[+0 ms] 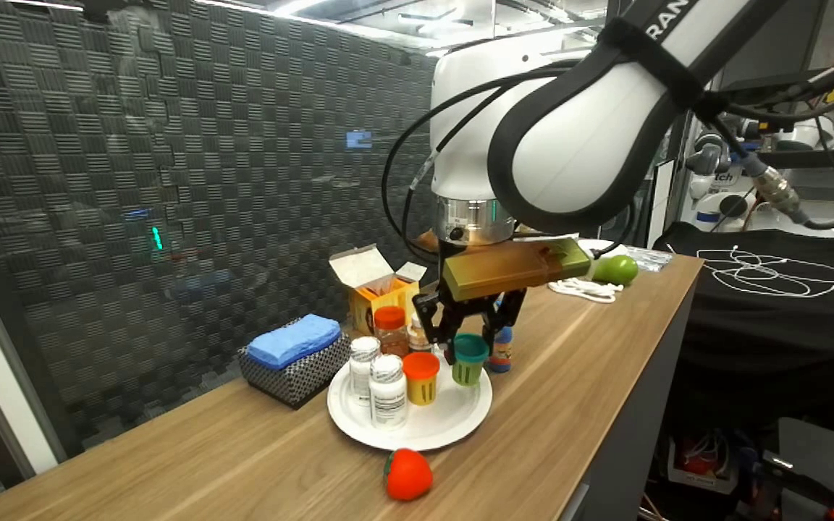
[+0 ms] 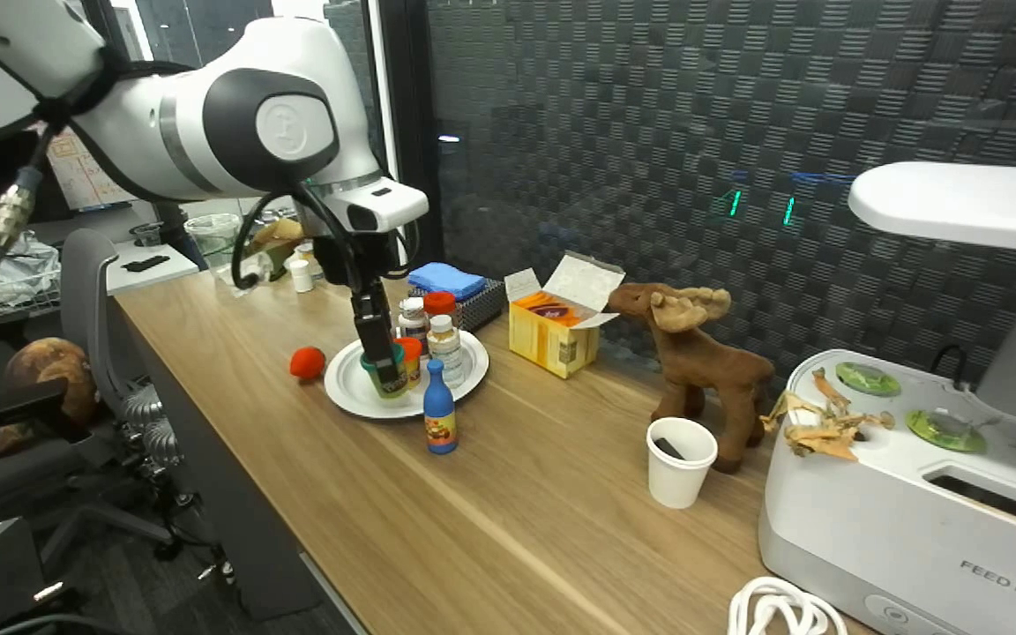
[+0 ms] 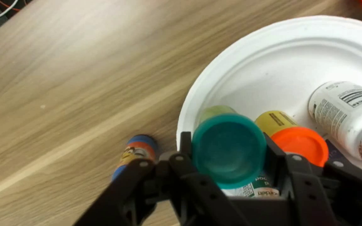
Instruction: Pick up the bottles from the table and put them on the white plate.
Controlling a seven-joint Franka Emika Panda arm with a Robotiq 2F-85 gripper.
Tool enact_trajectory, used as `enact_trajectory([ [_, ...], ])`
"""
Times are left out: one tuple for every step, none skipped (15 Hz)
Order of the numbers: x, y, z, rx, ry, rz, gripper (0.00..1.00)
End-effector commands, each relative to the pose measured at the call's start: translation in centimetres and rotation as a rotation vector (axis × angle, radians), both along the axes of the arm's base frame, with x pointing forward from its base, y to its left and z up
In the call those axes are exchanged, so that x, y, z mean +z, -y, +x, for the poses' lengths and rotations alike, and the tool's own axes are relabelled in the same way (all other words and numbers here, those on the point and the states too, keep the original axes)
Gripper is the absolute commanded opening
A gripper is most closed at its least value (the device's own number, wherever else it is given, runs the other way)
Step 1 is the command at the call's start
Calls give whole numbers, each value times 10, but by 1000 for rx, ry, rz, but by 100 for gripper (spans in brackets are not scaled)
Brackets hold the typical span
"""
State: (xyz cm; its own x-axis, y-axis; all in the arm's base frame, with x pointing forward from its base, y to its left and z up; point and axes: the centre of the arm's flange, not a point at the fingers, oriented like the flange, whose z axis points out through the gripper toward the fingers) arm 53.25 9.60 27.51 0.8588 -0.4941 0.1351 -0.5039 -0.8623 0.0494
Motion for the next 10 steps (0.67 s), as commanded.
enact_trajectory([
  [3, 9, 20, 18, 25, -2, 28],
  [3, 11, 22, 19, 24, 4, 28],
  [2, 13, 24, 19, 25, 10, 28],
  [1, 14, 26, 18, 24, 21, 28],
  [0, 16, 27, 16, 23, 32, 28],
  [-1, 17, 28, 14, 21, 39, 28],
  [-1, 19, 29, 12, 19, 50, 28],
  [-2, 20, 30, 10, 17, 58, 28],
  [-2, 21, 31, 9, 15, 64, 28],
  [-2, 22, 32, 7, 14, 67, 28],
])
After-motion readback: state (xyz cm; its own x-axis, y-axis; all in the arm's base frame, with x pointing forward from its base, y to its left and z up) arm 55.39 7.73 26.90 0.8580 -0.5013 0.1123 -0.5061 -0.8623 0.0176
